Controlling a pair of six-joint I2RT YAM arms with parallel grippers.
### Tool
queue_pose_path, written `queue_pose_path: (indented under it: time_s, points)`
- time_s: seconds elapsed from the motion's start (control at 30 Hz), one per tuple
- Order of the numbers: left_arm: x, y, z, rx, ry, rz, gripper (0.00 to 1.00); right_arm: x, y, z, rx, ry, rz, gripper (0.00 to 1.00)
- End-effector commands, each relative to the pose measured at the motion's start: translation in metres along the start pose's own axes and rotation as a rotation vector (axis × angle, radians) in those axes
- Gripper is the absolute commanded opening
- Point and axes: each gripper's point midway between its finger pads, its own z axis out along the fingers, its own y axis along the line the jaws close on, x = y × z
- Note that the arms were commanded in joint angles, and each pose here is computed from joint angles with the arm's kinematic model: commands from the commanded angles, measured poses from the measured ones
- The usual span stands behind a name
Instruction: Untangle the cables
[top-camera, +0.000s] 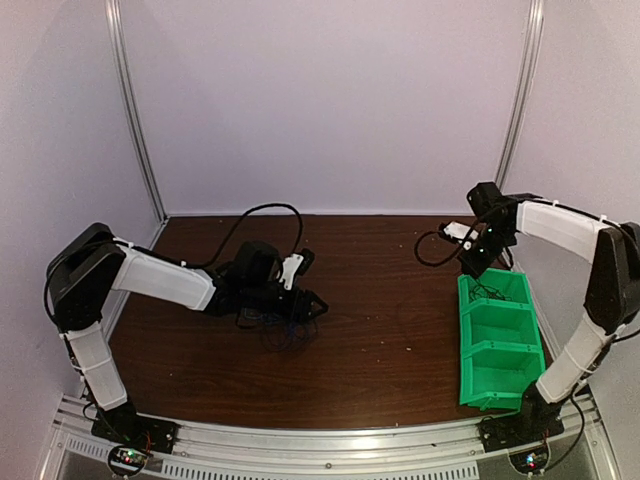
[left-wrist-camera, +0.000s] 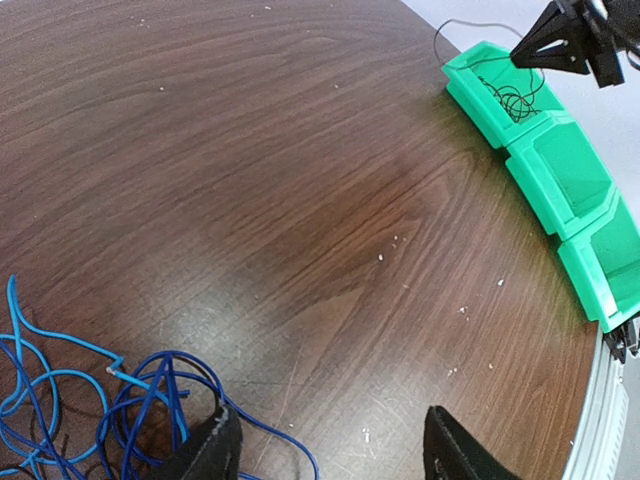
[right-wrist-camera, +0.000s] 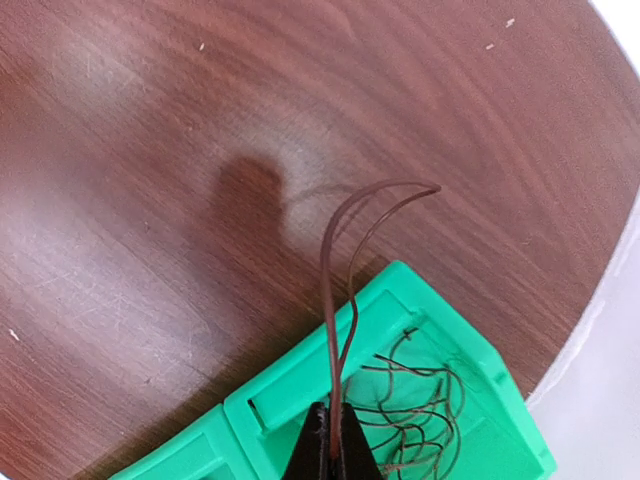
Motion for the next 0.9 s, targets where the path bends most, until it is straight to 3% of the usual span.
queue_pose_path:
  time_s: [0.0, 0.17, 0.5, 0.87]
  points:
    - [-0.009, -0.002, 0.005, 0.018, -0.029, 0.013, 0.64, -0.012, -0.027, -0.056, 0.12, -0.11, 0.018, 0.0]
    - [-0.009, -0.003, 0.008, 0.03, -0.028, 0.008, 0.63, 0.012, -0.033, -0.063, 0.137, -0.075, 0.026, 0.0]
    - [-0.004, -0.002, 0.012, 0.036, -0.013, -0.006, 0.63, 0.072, -0.032, -0.031, 0.075, 0.068, 0.047, 0.0]
    - [-0.002, -0.001, 0.012, 0.029, -0.009, -0.015, 0.63, 0.097, -0.032, 0.004, 0.033, 0.192, 0.048, 0.0]
